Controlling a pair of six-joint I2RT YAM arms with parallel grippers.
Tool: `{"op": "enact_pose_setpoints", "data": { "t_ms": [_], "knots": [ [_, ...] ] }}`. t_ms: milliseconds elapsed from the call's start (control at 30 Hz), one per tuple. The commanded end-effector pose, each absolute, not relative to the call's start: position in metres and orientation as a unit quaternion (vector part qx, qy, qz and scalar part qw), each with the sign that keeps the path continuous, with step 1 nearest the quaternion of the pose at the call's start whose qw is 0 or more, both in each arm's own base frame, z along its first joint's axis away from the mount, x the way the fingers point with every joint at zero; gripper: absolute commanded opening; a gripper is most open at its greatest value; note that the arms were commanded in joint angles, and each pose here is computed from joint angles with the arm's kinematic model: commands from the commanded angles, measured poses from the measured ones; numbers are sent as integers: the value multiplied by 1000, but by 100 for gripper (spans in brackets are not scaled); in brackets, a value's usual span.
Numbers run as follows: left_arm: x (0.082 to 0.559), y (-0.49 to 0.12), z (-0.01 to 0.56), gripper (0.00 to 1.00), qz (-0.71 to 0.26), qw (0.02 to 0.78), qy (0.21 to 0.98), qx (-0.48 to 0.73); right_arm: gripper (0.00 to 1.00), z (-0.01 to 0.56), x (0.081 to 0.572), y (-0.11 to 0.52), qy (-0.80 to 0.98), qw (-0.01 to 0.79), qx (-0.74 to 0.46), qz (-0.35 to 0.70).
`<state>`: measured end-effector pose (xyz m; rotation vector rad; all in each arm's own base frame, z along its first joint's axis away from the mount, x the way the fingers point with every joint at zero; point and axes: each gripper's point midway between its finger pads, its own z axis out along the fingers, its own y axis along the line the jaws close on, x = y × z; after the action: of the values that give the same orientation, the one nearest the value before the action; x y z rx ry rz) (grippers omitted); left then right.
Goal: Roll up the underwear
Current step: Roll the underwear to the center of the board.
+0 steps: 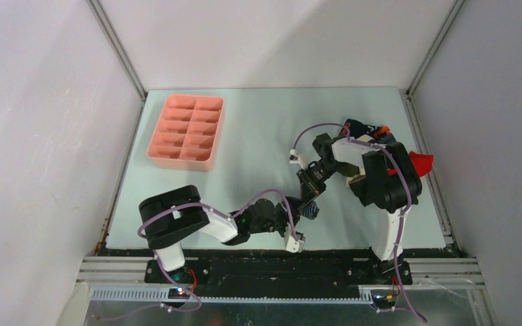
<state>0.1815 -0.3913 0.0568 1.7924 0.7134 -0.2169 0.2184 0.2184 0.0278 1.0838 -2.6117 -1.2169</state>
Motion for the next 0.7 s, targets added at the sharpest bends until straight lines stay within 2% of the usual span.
{"op": "enact_pose_setpoints", "data": {
  "t_ms": [0, 267, 467, 667],
  "knots": [
    [198, -394, 80, 66, -23, 607, 271, 746, 0, -20, 188, 182, -874, 117, 359, -305],
    [197, -368, 69, 73, 3, 585, 302, 753, 0, -20, 189, 183, -874, 122, 356, -308],
    [206, -366, 43, 60, 22, 525, 334, 783, 0, -20, 187, 183, -873, 130, 352, -313],
    [212, -374, 22, 47, 38, 484, 326, 811, 0, -20, 188, 183, -873, 132, 349, -314]
  ]
}}
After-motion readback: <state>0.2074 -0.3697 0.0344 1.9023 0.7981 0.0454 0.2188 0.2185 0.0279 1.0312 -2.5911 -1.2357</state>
